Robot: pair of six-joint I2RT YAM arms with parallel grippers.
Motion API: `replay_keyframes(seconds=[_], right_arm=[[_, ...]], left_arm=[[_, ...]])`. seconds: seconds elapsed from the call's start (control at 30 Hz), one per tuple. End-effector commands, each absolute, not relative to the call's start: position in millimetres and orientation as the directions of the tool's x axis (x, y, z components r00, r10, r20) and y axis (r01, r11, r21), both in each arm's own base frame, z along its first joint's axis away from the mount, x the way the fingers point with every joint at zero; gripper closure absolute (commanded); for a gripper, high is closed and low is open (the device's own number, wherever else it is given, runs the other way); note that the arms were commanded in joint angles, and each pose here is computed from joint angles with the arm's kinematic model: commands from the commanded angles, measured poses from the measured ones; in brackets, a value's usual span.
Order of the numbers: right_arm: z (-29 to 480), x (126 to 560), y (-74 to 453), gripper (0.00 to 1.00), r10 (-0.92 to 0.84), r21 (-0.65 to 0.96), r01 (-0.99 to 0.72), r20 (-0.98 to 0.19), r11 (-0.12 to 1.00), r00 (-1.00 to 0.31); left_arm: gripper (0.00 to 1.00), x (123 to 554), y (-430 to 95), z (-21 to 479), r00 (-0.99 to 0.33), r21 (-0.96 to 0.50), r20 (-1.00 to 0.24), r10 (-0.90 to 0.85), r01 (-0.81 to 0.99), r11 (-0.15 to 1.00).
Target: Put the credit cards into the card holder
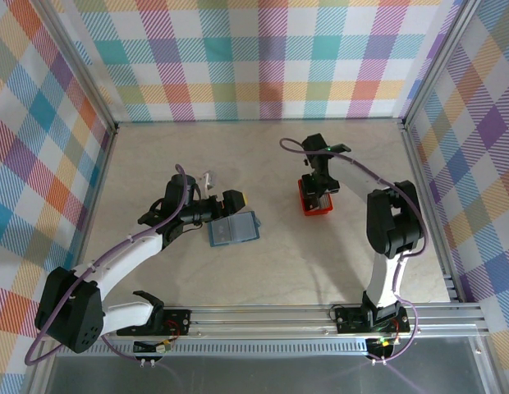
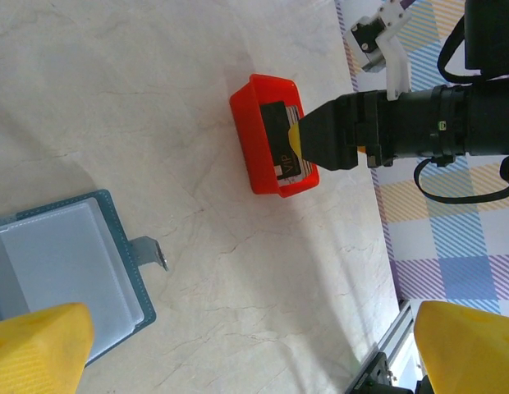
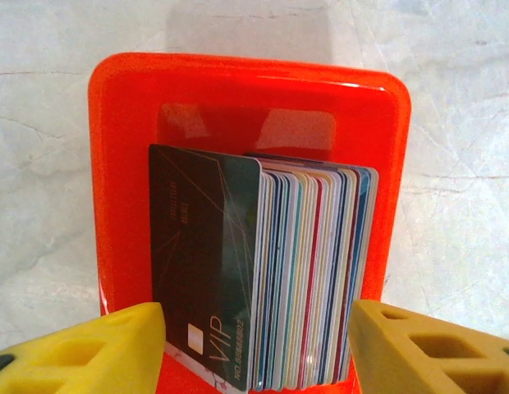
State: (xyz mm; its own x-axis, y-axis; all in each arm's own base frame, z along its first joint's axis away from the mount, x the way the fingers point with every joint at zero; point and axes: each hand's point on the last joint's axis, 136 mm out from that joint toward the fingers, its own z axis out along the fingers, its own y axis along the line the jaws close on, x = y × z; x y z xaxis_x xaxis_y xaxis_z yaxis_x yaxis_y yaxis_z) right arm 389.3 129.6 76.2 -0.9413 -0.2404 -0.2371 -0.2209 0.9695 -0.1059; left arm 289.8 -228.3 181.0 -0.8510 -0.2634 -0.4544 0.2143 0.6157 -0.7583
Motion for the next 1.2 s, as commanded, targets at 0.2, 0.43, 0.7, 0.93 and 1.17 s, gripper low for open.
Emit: replay_keyframes(seconds=[0.2,0.43,0.7,0.93,1.17], right_arm=[[67,398,117,0.34,-0.283,-0.219,-0.239,-0.201,0.946,-0.938],[73,404,107,0.37,-0.29,-0.297,-0.221,-0.215,0.929,-0.932],[84,407,109,0.61,-0.291,-0.284,-0.215,-0.261,0.935,-0.921],[82,406,111,0.83,-0.29,-0.267,-0.221,-0.257,0.938,-0.922],[84,406,112,0.93,-0.282,-0.258,-0.214,-0.267,0.942,-0.922]], left_arm=[[0.0,287,-228,192,-0.832,-0.74,-0.494,-0.251,0.251,0.624],[0.0,287,-229,193,-0.832,-0.741,-0.496,-0.249,0.255,0.622],[0.0,286,-228,195,-0.831,-0.738,-0.498,-0.249,0.256,0.625],[0.0,286,-227,197,-0.828,-0.735,-0.502,-0.25,0.257,0.627],[0.0,287,-231,199,-0.83,-0.729,-0.506,-0.235,0.266,0.63]])
